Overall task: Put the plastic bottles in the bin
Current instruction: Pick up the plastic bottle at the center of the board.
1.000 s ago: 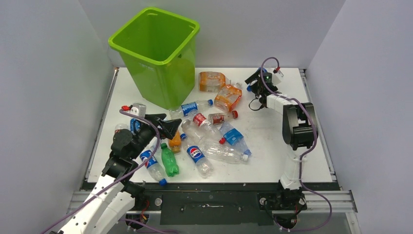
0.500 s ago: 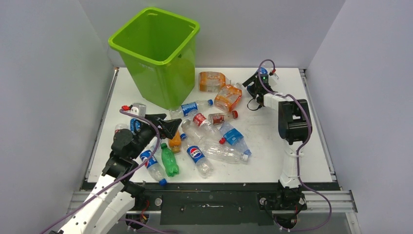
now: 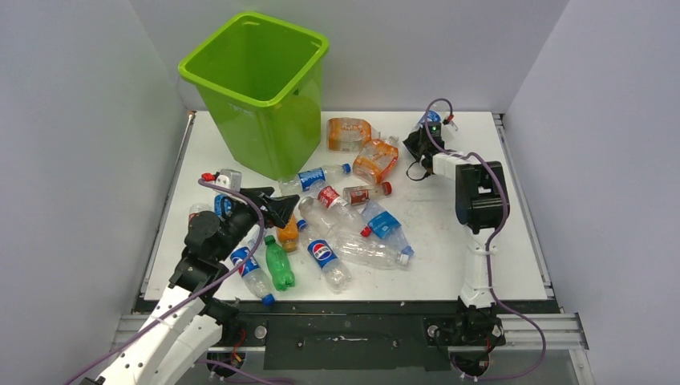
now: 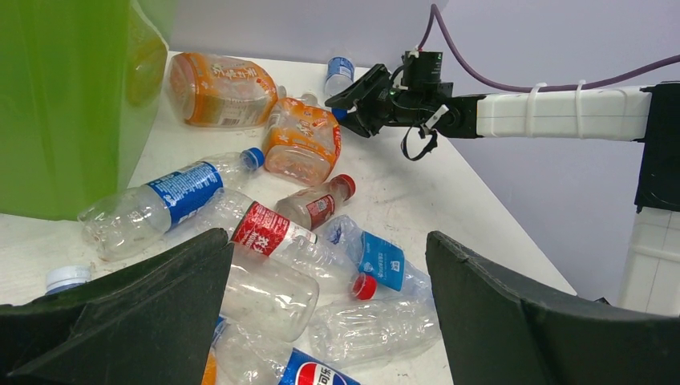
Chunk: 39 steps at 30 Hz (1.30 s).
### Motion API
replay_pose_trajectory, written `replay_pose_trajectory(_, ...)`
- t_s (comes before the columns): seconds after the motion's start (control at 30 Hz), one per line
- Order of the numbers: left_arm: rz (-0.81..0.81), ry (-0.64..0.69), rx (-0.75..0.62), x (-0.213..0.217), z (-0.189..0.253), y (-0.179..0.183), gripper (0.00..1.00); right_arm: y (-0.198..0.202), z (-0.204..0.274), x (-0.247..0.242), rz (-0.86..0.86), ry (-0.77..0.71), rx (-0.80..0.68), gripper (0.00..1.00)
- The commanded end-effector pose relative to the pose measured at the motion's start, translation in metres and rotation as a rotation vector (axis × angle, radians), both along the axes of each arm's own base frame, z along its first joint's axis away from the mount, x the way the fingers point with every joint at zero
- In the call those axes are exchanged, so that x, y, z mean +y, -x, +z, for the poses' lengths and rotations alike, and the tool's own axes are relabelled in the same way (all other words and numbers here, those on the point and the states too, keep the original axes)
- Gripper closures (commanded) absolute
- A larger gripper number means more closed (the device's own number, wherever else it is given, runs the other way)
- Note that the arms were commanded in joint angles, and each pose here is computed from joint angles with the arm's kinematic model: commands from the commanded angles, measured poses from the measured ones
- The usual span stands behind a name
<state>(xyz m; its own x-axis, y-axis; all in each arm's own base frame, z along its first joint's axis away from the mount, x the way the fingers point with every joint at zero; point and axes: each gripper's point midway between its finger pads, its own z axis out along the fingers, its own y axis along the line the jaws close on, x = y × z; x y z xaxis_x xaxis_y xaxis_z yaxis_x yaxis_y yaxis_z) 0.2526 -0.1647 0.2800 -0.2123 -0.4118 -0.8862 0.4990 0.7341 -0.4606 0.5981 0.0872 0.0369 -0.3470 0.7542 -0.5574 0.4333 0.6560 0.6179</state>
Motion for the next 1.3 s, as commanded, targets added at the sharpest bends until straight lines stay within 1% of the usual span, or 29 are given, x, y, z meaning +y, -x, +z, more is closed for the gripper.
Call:
replay_pose_trajectory(0.0,0.007,0.009,-0.045,0.000,0.012,-0.001,0.11,-0.004,-0.008,-0.002,0.002,-0.013,0.007,0.64)
replay_pose_trajectory(0.07,0.009,0.005,-0.044,0.001,0.012,-0.002,0.11,-0.003,-0.005,-0.001,0.008,-0.016,-0.004,0.72)
replay_pose_trajectory(0.2,0.019,0.002,-0.050,0.002,0.012,-0.002,0.12,-0.004,0.021,0.001,0.026,-0.021,-0.062,0.94)
replay_pose_trajectory(0.33,0.031,0.004,-0.081,0.006,0.018,0.002,0.12,0.001,0.067,0.011,0.080,-0.064,-0.155,0.95)
replay_pose_trajectory(0.43,0.027,0.014,-0.108,0.007,0.023,0.005,0.12,0.011,0.120,0.010,0.080,-0.066,-0.239,0.95)
replay_pose_trajectory(0.53,0.021,0.029,-0.140,0.007,0.029,0.010,0.12,0.035,0.175,0.013,0.092,-0.069,-0.310,0.95)
replay_pose_trajectory(0.6,0.023,0.040,-0.169,0.008,0.035,0.013,0.11,0.060,0.211,0.016,0.113,-0.059,-0.351,0.95)
replay_pose_trajectory(0.7,0.018,0.051,-0.223,0.010,0.044,0.019,0.10,0.116,0.250,0.032,0.177,-0.028,-0.385,0.95)
replay_pose_trajectory(0.77,-0.058,0.039,-0.288,-0.001,0.051,0.028,0.09,0.163,0.254,0.049,0.234,0.000,-0.378,0.95)
replay_pose_trajectory(0.8,-0.104,0.026,-0.314,-0.007,0.053,0.033,0.01,0.189,0.271,0.059,0.274,0.001,-0.417,0.95)
replay_pose_trajectory(0.87,-0.183,-0.008,-0.317,-0.022,0.050,0.038,0.04,0.234,0.258,0.077,0.371,0.003,-0.379,0.95)
replay_pose_trajectory(0.97,-0.277,-0.069,-0.317,-0.043,0.045,0.047,0.04,0.292,0.236,0.102,0.574,-0.009,-0.318,0.95)
replay_pose_trajectory(1.03,-0.323,-0.134,-0.350,-0.056,0.045,0.056,0.04,0.329,0.224,0.119,0.731,-0.003,-0.275,0.95)
replay_pose_trajectory(1.1,-0.356,-0.230,-0.409,-0.067,0.044,0.065,0.04,0.363,0.219,0.130,0.870,0.018,-0.249,0.95)
replay_pose_trajectory(1.2,-0.370,-0.451,-0.560,-0.076,0.043,0.074,0.04,0.407,0.214,0.140,1.043,0.038,-0.219,0.95)
replay_pose_trajectory(1.27,-0.369,-0.575,-0.665,-0.079,0.045,0.079,0.04,0.425,0.210,0.138,1.094,0.046,-0.183,0.95)
